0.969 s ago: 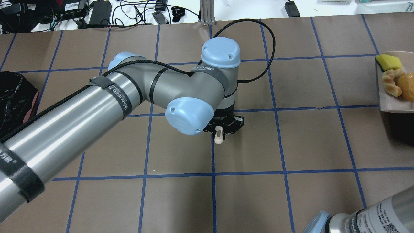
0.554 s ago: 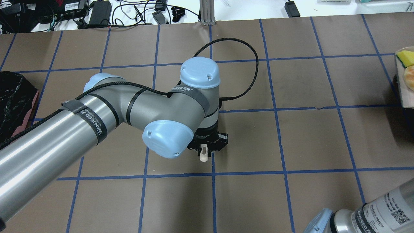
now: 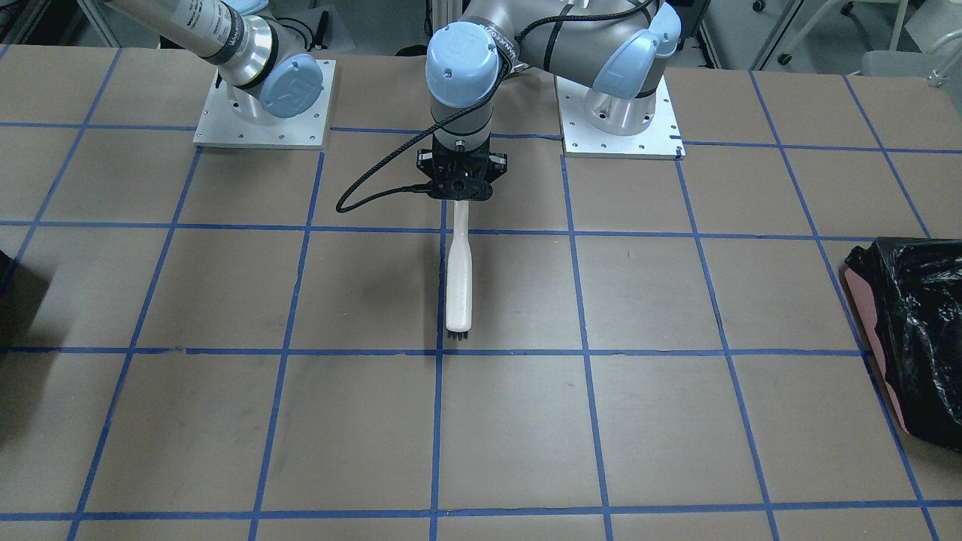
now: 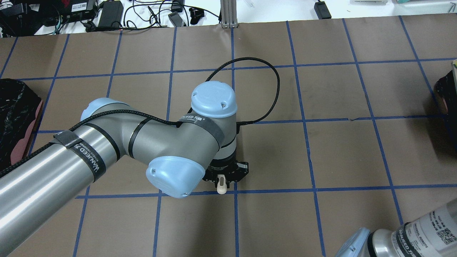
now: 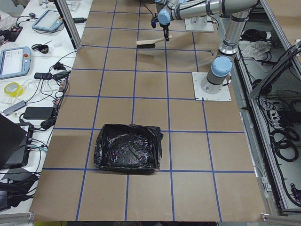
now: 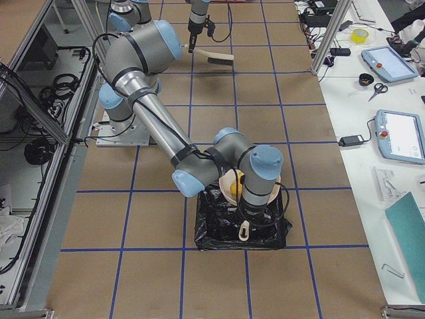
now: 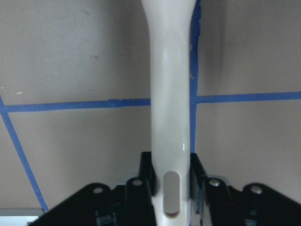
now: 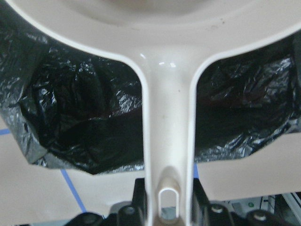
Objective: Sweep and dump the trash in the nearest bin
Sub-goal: 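Tip the dustpan over the black bin with the right gripper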
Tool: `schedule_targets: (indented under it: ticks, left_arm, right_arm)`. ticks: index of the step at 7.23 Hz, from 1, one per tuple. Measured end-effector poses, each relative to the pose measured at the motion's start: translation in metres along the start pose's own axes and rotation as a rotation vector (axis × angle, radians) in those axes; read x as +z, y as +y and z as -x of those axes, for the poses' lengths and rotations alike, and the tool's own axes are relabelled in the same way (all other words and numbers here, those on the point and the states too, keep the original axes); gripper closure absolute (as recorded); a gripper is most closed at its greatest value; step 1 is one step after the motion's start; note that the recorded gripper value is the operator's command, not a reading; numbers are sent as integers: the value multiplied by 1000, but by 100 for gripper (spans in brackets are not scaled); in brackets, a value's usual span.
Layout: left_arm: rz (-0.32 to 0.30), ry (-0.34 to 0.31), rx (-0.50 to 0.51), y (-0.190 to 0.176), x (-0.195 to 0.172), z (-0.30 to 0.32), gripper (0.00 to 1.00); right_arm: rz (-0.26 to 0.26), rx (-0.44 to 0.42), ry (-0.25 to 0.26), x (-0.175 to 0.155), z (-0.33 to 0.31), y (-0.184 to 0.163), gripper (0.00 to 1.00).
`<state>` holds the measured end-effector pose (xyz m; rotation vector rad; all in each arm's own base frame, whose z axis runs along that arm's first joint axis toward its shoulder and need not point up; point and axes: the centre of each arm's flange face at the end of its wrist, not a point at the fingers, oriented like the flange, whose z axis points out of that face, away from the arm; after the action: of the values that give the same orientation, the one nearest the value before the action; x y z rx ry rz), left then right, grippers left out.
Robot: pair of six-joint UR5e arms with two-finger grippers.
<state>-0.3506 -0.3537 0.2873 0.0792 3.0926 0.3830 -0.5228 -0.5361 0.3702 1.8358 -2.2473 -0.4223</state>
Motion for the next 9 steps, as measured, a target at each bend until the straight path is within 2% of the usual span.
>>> schedule_targets:
  ticks: [1, 3, 5, 7, 9]
  left_arm:
    - [-2, -4, 16, 4, 3, -7, 100]
    - [-6, -9, 44, 7, 11, -18, 100]
    - [-5, -13, 56, 9, 15, -22, 100]
    - [-3, -23, 81, 12, 18, -22, 100]
    - [2, -30, 110, 15, 21, -20, 100]
  right_arm:
    - [50, -4, -19, -8, 5, 16, 100]
    - [116, -8, -60, -13, 19, 43, 100]
    - [200, 9, -116, -12, 28, 56, 100]
    - [301, 36, -138, -7, 24, 55, 100]
    - [360, 24, -131, -18, 7, 33, 100]
